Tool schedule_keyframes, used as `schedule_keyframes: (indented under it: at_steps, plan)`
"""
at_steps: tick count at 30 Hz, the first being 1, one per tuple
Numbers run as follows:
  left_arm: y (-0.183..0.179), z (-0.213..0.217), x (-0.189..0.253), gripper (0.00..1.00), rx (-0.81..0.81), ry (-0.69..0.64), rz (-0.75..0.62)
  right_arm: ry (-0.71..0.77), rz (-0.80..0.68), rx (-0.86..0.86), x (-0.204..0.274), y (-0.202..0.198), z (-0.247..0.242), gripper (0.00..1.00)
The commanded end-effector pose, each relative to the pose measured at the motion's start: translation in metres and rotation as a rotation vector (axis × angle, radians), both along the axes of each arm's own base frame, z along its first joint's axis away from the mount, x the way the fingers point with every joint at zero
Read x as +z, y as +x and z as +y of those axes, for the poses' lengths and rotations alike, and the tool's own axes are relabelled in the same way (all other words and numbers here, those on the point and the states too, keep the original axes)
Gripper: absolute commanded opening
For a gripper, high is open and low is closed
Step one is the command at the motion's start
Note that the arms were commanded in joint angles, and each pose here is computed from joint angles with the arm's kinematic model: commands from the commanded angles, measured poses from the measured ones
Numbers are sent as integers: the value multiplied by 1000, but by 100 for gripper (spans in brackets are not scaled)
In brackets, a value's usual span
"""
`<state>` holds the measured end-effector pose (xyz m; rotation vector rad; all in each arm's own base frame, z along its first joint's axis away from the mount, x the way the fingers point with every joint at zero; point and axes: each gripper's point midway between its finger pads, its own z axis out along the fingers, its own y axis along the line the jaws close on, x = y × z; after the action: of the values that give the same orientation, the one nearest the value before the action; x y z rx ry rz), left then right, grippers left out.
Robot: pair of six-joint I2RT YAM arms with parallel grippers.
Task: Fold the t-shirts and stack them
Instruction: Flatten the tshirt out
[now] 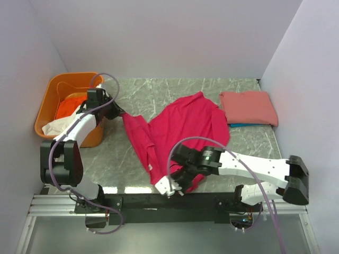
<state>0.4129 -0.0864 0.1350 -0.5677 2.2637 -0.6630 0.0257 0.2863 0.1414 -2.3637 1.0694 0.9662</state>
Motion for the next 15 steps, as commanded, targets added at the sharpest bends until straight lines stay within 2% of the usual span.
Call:
schedule_keyframes:
  at_steps: [1,3,4,5,6,7,8,9,11,12,13,14,15]
  plan:
    - [8,27,18,0,41,116,-41,49,-77,-61,14,10,46,0]
    - [9,35,18,1,50,144,-34,63,-72,-66,22,0,67,4]
    - [9,36,18,3,51,155,-31,32,-65,-73,14,-1,74,11]
    - [9,39,17,21,59,167,-27,50,-68,-73,21,-4,84,19]
    - [11,50,21,31,79,179,-33,47,-63,-71,24,-8,89,40]
    - [11,53,23,40,78,184,-36,29,-53,-68,22,-10,91,50]
    - [10,54,33,51,83,188,-62,28,-49,-96,32,-6,93,54]
    - [10,54,43,54,75,197,-94,30,-53,-142,36,7,93,59]
    - [8,52,86,69,68,193,-238,79,-30,-210,58,28,80,61]
    - [5,48,100,71,52,189,-289,99,-21,-337,66,74,64,62]
    - [1,43,116,73,27,172,-341,145,-24,-386,81,93,48,62]
    - [-6,38,142,74,11,157,-420,135,13,-436,77,108,27,63]
    - [-11,33,151,74,-4,137,-439,132,9,-503,75,125,10,63]
